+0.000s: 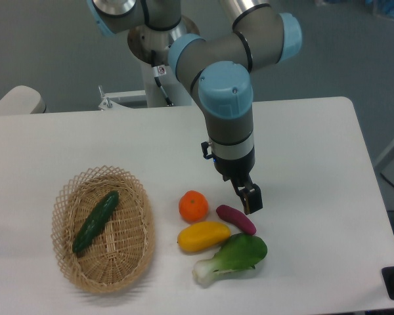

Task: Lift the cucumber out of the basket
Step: 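Move the gripper over the basket toward the green cucumber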

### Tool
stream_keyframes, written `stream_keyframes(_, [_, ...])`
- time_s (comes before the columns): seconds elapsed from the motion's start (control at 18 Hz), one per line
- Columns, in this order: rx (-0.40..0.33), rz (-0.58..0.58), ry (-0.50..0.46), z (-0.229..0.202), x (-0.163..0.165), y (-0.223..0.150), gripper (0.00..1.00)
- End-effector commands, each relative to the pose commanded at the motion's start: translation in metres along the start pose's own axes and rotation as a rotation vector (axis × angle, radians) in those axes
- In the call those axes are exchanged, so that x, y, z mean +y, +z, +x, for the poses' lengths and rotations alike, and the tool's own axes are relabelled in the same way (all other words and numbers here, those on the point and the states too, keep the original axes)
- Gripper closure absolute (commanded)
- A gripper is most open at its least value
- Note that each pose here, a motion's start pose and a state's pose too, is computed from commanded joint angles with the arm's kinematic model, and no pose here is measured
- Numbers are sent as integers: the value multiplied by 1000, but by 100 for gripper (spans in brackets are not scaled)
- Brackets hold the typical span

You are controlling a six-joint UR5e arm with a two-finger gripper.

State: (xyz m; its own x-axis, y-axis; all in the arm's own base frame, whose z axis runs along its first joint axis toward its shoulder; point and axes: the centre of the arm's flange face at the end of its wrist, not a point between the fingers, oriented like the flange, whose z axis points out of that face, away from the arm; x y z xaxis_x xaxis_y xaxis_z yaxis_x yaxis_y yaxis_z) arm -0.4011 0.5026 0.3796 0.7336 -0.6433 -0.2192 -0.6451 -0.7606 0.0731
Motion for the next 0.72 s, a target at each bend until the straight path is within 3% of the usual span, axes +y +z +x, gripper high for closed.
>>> stream_keyframes(0.33, [2,-7,-14,9,-6,0,0])
stream_keyframes(0.72, [14,40,-293,48,-107,-9,0])
